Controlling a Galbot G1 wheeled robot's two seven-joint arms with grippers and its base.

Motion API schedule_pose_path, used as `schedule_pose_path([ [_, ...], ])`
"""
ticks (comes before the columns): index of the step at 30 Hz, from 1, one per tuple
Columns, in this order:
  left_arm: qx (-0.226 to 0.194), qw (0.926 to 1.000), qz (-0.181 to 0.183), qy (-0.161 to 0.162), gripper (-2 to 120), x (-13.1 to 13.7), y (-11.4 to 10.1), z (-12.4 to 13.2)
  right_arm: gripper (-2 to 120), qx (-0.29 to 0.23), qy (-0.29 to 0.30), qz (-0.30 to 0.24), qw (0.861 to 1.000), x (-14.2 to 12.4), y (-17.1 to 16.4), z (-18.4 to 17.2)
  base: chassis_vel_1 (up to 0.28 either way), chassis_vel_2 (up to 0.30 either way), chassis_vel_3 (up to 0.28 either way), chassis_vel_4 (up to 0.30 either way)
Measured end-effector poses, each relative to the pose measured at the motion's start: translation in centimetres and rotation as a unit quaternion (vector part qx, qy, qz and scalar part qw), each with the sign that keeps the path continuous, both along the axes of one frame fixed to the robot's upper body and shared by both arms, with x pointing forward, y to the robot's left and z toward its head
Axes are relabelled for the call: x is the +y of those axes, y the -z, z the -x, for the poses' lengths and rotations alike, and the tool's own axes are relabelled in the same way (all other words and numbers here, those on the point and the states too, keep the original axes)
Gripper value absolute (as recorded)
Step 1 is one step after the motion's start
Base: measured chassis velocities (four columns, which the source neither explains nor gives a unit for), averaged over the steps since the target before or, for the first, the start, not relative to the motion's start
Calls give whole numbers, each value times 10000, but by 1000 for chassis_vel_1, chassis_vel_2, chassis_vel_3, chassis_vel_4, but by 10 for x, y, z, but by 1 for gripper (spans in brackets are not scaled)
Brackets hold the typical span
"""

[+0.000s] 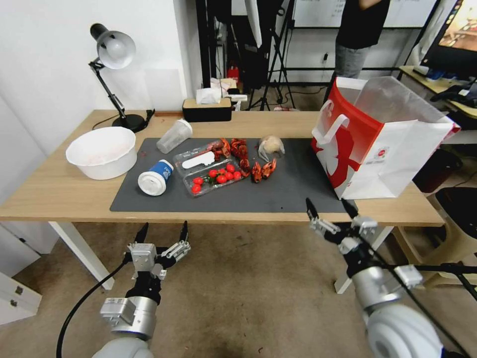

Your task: Pick up the trash from the table and place it into the takeout bag.

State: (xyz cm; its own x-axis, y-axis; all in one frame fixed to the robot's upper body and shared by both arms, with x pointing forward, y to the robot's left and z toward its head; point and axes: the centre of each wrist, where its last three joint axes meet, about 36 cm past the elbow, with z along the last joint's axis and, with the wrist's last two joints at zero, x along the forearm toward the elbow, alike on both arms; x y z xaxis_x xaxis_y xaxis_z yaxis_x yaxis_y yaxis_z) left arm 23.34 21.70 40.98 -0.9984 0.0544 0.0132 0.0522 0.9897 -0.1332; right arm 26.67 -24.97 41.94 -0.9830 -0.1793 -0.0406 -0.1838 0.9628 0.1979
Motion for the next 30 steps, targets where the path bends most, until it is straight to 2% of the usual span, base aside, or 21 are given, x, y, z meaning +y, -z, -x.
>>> schedule_pose_path([
  [13, 27, 10000, 3, -2, 100, 1, 0, 1, 100, 225, 38, -25, 9997, 11, 45, 21, 0, 0, 0, 0],
  [30, 78, 10000, 3, -20, 100, 2, 2, 4, 100, 165, 184, -122, 9996, 14, 43, 22, 0, 0, 0, 0],
])
